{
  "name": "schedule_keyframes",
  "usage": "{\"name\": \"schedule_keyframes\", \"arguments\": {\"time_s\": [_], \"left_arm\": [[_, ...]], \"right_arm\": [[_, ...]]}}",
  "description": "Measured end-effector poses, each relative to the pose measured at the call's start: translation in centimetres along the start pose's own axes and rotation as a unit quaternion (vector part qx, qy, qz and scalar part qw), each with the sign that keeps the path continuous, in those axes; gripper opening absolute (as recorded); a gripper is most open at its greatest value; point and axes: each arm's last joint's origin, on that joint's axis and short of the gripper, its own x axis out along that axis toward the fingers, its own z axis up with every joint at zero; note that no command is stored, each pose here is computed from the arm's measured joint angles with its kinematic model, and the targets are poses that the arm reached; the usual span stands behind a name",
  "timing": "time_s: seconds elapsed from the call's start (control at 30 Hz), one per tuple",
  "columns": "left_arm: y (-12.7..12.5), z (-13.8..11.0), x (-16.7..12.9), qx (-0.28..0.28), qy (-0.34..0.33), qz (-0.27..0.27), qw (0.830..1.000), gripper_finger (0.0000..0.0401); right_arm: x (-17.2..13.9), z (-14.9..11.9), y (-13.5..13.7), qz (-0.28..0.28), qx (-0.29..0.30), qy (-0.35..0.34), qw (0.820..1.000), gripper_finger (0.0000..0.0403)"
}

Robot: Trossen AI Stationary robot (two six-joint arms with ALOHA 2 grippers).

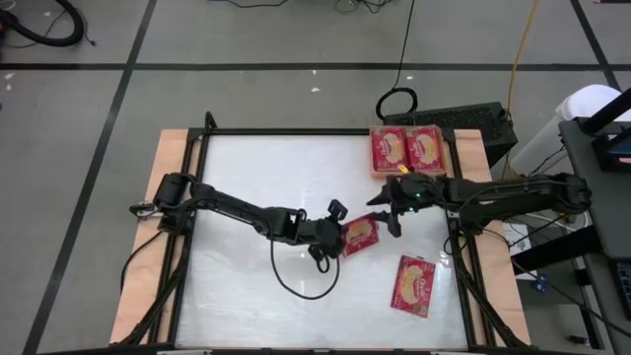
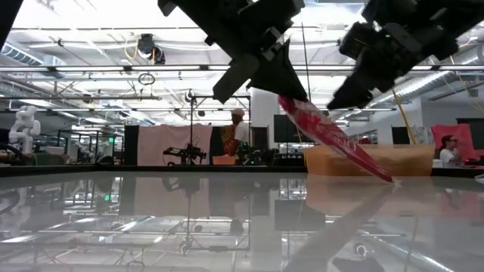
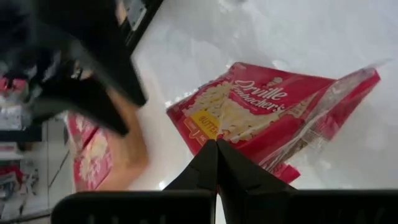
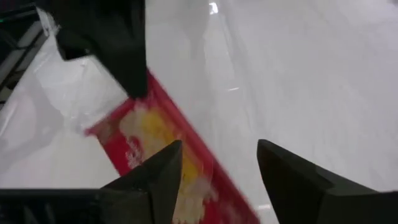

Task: Sort popcorn bags into baskets
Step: Put the red popcorn bag into the orange bin

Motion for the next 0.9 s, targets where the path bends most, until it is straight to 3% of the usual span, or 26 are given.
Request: {"name": "schedule_keyframes", "arguments": {"time_s": [0.23,0.5,0.67,0.8,0.9], "left_arm": [[0.2,0.0,-0.1,0.004,-0.007,-0.002,1.000,0.0003],[-0.1,0.3,-0.2,-0.008,-0.020,-0.014,1.000,0.0002],[-0.3,0.6,-0.4,-0.005,-0.026,-0.014,1.000,0.0005],[-0.4,0.9,-0.4,-0.007,-0.033,-0.010,0.999,0.0003],[-0.3,0.8,-0.4,-0.040,-0.027,-0.001,0.999,0.0010]], "right_arm": [[2.5,1.0,-0.4,0.066,-0.033,0.051,0.996,0.0230],[4.7,0.8,-1.3,0.121,-0.055,0.091,0.987,0.0211],[5.4,0.6,-1.5,0.176,-0.041,0.105,0.978,0.0168],[5.7,0.4,-1.6,0.180,-0.042,0.112,0.976,0.0107],[5.7,0.3,-1.5,0.181,-0.044,0.112,0.976,0.0051]]}}
